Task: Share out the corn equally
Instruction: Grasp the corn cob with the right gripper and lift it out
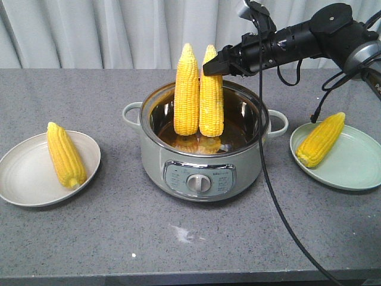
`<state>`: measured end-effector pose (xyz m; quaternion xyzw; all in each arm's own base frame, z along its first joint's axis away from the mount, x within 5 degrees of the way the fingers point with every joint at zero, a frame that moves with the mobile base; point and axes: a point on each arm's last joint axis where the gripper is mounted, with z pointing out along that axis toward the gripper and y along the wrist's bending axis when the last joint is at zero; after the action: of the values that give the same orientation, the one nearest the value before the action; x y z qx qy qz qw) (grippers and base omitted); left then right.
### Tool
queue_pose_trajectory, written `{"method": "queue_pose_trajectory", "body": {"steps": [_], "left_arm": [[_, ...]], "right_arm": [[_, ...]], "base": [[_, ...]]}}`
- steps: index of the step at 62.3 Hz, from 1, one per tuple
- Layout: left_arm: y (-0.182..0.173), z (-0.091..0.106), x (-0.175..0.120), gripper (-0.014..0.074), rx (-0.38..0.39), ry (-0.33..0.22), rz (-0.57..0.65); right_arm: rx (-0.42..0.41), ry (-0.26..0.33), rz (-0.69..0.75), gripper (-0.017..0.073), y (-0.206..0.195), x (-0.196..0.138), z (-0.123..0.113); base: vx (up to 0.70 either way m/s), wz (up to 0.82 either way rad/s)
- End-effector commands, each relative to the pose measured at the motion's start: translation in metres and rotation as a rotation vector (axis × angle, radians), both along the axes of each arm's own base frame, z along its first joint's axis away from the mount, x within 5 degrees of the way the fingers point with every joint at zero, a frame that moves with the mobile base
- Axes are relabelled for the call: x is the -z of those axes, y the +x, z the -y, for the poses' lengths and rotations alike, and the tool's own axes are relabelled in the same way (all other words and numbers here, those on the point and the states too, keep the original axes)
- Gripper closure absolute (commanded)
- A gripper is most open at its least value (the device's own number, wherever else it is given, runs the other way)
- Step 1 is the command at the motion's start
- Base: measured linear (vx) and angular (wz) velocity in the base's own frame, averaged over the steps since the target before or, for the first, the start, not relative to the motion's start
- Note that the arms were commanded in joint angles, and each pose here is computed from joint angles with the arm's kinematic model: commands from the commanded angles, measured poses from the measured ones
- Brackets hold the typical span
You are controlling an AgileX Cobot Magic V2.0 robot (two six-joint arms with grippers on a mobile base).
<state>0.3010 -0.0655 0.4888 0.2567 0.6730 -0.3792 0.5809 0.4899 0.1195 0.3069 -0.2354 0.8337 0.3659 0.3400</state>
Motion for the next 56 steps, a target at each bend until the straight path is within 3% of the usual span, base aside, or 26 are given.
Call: {"method": "queue_pose_trajectory", "body": {"steps": [1, 7, 18, 36, 56], "left_arm": [[-0.012, 0.002, -0.018, 0.0601, -0.011, -0.019, 0.056], [-0.012, 0.002, -0.018, 0.0601, -0.011, -0.019, 0.056], [-0.012, 0.002, -0.018, 0.0601, -0.011, -0.019, 0.056], [-0.012, 0.002, -0.018, 0.0601, -0.012, -0.019, 0.057], [-0.012, 0.002, -0.018, 0.0601, -0.012, -0.019, 0.057]], "right_arm": [[-0.01, 0.046, 0.123, 0.0484, -0.012, -0.043, 0.0], [-0.018, 0.042, 0.135, 0.0574, -0.012, -0.043, 0.0], [0.007, 0.045, 0.172, 0.0568, -0.015, -0.056, 0.006], [0.097, 0.06, 0.322, 0.0565, -0.036, -0.112, 0.027], [0.179, 0.071, 0.389, 0.0564, -0.086, -0.177, 0.072]], "base": [[0.0, 0.0], [0.0, 0.0], [0.0, 0.0], [0.0, 0.0], [0.0, 0.0]]}}
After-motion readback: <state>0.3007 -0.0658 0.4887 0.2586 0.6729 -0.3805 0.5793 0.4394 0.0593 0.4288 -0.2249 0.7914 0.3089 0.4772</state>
